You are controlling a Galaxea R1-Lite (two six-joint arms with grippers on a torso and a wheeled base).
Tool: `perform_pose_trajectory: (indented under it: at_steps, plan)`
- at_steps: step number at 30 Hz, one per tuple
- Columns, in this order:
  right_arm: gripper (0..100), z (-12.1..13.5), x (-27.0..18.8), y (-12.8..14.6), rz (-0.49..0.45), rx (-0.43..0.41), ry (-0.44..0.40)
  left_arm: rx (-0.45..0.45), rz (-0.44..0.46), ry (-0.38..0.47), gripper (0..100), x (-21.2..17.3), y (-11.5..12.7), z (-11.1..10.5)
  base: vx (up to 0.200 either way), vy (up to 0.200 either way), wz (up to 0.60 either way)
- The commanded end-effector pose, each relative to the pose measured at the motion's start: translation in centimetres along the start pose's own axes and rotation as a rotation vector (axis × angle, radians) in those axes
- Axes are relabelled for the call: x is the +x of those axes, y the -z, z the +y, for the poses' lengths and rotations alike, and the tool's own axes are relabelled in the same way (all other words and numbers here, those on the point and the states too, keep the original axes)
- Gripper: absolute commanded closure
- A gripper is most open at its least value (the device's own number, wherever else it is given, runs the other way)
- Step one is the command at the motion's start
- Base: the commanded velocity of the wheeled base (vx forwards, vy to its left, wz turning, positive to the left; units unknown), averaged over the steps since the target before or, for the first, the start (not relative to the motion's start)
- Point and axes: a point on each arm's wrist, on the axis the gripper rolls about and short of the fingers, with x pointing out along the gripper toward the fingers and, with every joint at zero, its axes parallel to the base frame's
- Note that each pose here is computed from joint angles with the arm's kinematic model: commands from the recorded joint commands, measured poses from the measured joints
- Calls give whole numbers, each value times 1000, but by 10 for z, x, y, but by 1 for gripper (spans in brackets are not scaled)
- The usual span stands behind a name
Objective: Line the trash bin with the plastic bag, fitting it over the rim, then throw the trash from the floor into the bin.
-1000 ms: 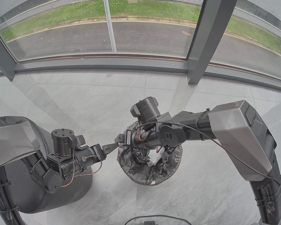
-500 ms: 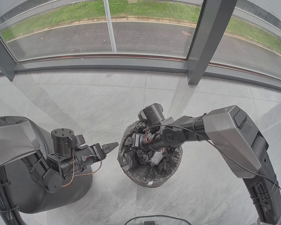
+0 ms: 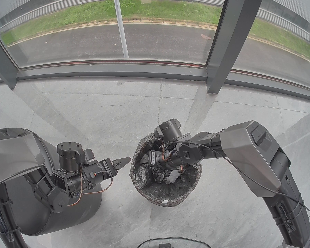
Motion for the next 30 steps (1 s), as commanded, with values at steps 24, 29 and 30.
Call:
perform_pose_trajectory:
  at_steps: [24,29,30]
  plan:
    - [0,-10,18,1,6,12,15,0,1,-1,0,0,0,0,0,0,0]
    - [0,-10,18,1,5,12,16,-1,4,-1,0,1,1,1,0,0,0]
    - [0,-10,18,1,5,12,16,-1,4,-1,0,1,1,1,0,0,0]
